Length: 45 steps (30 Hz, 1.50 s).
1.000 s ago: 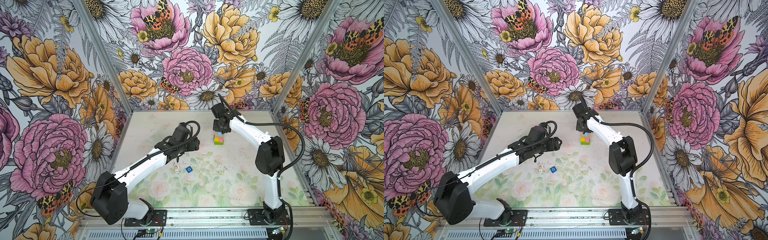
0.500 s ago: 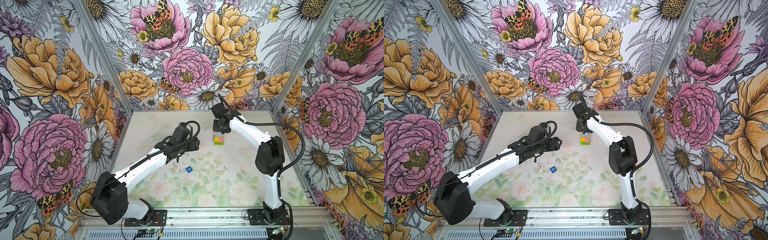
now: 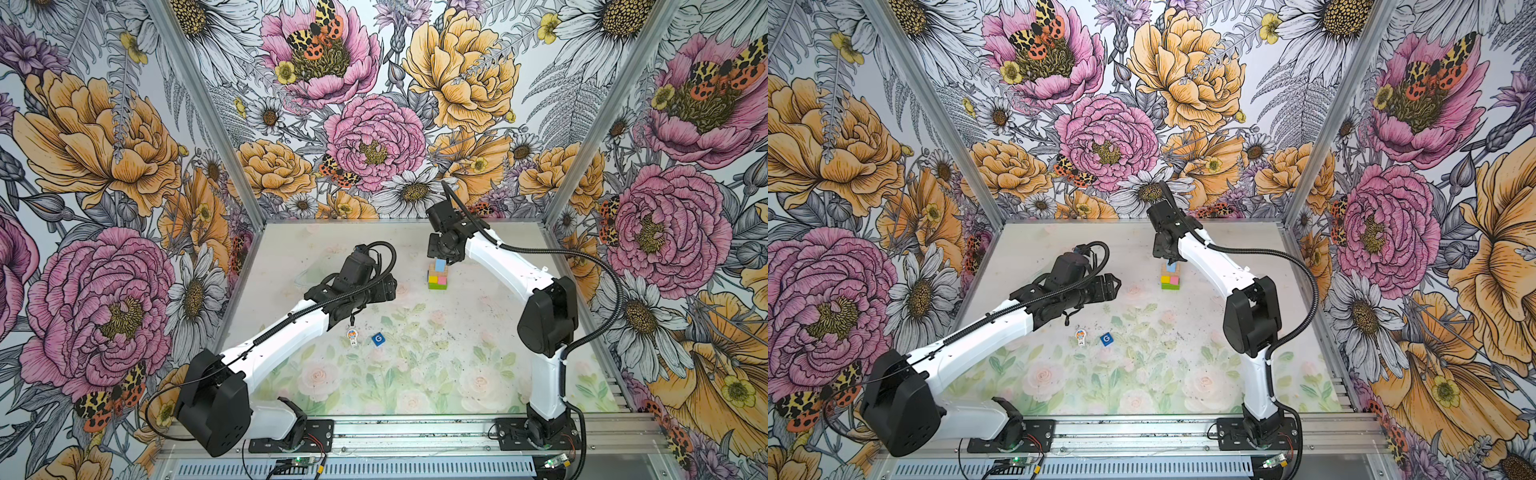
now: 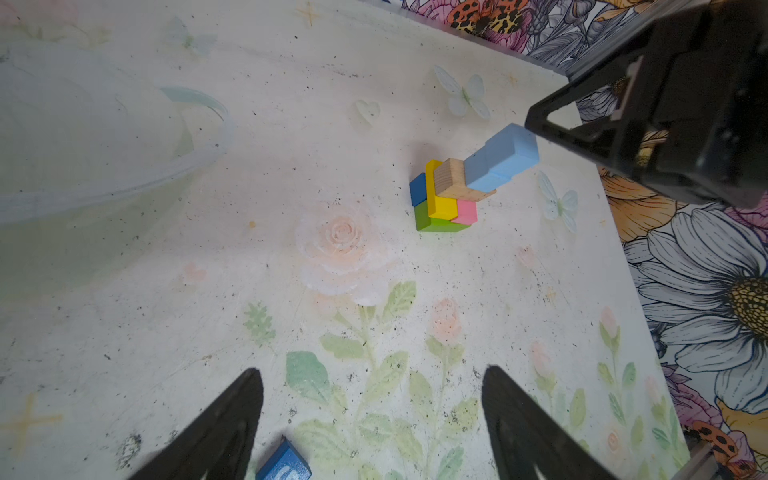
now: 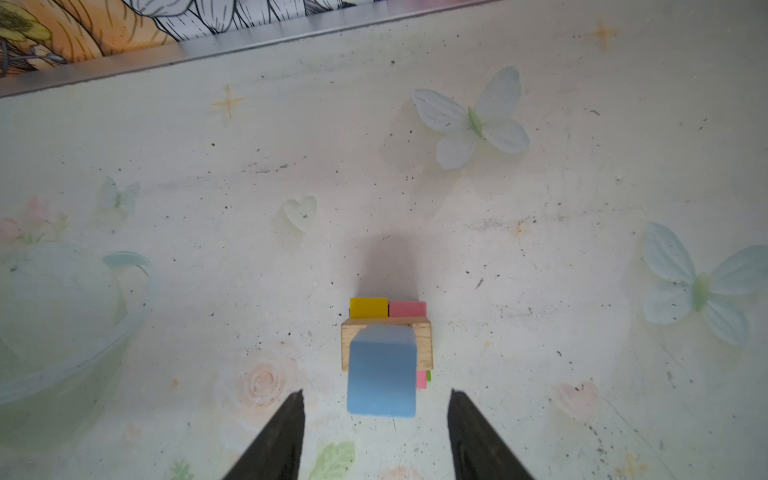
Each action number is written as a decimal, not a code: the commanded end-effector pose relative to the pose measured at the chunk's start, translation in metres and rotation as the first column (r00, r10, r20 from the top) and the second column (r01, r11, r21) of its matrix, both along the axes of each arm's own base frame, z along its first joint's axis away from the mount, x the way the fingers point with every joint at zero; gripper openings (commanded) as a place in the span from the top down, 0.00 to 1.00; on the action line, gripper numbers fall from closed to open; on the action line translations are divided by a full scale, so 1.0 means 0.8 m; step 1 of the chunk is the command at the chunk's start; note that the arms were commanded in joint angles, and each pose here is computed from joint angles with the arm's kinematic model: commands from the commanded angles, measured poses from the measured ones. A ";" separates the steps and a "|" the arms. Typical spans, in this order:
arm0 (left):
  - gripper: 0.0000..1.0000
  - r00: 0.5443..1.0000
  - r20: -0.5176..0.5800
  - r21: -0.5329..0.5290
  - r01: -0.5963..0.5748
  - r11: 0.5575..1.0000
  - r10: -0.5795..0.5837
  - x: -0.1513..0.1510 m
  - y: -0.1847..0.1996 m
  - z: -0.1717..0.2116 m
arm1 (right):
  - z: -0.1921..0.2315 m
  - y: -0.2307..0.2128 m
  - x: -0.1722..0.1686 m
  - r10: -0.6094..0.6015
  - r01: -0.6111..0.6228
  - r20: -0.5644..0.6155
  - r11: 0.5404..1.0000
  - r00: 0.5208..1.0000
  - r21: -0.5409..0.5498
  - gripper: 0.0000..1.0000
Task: Build the wood block tower
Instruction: 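Open the right gripper and raise it away from the tower, then move the right gripper over the blue G cube near the figurine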
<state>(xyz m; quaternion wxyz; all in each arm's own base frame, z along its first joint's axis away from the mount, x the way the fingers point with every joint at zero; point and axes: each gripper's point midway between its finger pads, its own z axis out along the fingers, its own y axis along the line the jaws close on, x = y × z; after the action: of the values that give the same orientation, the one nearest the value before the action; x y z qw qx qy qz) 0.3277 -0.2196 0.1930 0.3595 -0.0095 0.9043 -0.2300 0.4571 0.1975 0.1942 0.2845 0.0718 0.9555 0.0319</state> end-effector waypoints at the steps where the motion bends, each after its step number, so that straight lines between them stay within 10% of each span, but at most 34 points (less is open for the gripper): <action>1: 0.16 0.999 0.039 -0.001 -0.030 1.000 0.030 -0.008 0.016 0.012 | 0.080 -0.009 -0.017 0.019 -0.025 0.136 0.999 0.991 0.038 0.41; 10: 0.15 0.994 0.078 0.008 -0.080 0.997 0.079 -0.071 0.049 0.024 | 0.113 -0.022 -0.092 0.103 -0.112 0.153 0.992 0.983 0.054 0.40; 27: 0.16 0.984 0.003 -0.062 -0.176 0.982 0.177 -0.173 0.091 -0.037 | 0.004 0.053 -0.244 0.335 -0.339 0.058 0.915 0.940 0.217 0.46; 45: 0.18 0.963 -0.085 0.005 -0.258 0.966 0.257 -0.193 0.104 -0.104 | -0.090 0.108 -0.262 0.438 -0.426 -0.016 0.881 0.899 0.207 0.46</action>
<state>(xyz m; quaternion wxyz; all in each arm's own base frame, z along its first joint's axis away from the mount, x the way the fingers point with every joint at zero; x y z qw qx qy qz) 0.1721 -0.1421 0.1126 0.3404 -0.1198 0.9129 -0.1907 0.2410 0.2683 0.1232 0.2198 -0.1072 0.9544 0.1713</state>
